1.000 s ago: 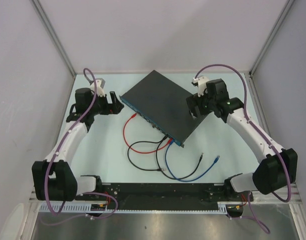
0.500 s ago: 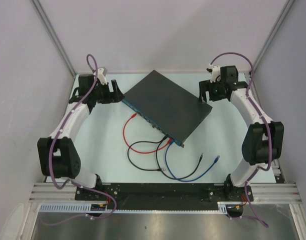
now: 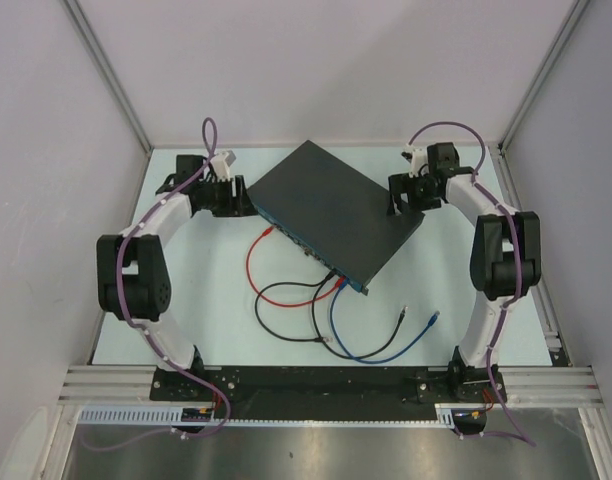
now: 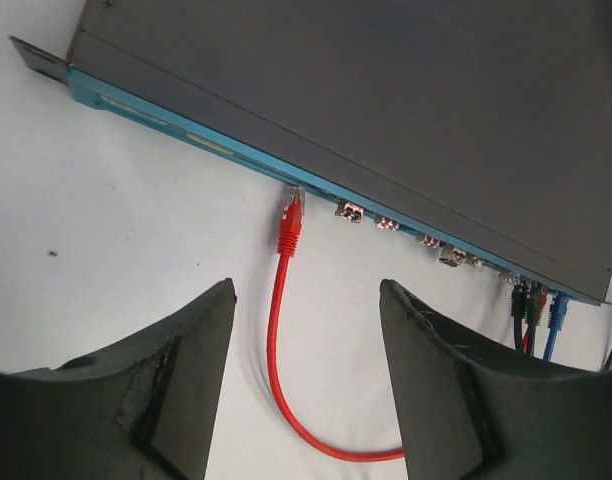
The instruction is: Pull the plug from the switch port
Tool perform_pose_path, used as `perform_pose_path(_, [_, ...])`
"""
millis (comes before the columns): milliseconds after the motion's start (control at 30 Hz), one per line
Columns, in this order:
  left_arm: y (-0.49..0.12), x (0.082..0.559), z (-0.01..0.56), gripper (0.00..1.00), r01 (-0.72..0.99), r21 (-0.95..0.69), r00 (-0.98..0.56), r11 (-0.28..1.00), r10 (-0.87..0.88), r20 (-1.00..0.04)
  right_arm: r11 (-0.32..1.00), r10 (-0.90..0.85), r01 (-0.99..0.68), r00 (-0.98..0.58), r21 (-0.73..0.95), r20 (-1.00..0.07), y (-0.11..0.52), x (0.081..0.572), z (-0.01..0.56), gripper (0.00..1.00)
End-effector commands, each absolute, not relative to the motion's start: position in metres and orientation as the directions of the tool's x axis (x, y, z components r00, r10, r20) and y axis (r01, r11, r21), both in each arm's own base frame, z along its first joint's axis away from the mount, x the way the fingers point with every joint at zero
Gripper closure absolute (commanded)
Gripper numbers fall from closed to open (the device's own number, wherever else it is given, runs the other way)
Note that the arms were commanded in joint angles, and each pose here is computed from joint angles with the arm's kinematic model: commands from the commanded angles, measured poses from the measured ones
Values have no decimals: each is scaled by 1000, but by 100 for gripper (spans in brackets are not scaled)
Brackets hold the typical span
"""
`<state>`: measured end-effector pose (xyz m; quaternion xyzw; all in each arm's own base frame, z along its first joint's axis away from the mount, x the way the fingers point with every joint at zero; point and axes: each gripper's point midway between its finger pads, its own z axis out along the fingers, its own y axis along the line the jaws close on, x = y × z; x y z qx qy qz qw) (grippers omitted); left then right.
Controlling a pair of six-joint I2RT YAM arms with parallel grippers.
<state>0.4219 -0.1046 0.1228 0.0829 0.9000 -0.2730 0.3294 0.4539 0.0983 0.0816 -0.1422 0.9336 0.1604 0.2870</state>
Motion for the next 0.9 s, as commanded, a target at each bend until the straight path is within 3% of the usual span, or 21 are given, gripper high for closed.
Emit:
perform_pose_path(0, [-113,439,133,35,414,-447,-736,793,3,-677,875,-185,-429,-726,226,-663,109,481,111,4])
perform_pose_path(133, [-113,453,128,38,316,-508,-760,801,-106,-641,898,-212,-398,-765,187,-608,102,488,92,5])
perform_pose_path(300, [-136,447,137,41,241,-656,-772,715,-269,-577,882,-314,-458,-743,107,-591,107,488,86,6])
perform_pose_path(467, [-167,444,144,41,337,-603,-764,723,-164,-624,884,-188,-421,-721,206,-667,113,498,119,8])
perform_pose_path(633, [-179,433,128,43,334,-558,-790,759,-97,-605,924,-136,-320,-785,207,-605,102,495,95,12])
perform_pose_path(700, [-184,426,126,43,309,-586,-819,749,-104,-564,909,-170,-359,-782,211,-599,110,484,91,18])
perform_pose_path(733, [-183,423,128,43,311,-589,-821,746,-101,-562,896,-188,-403,-726,187,-662,114,488,112,19])
perform_pose_path(867, [-178,412,124,40,332,-563,-814,757,-72,-577,836,-222,-515,-630,186,-744,139,476,138,20])
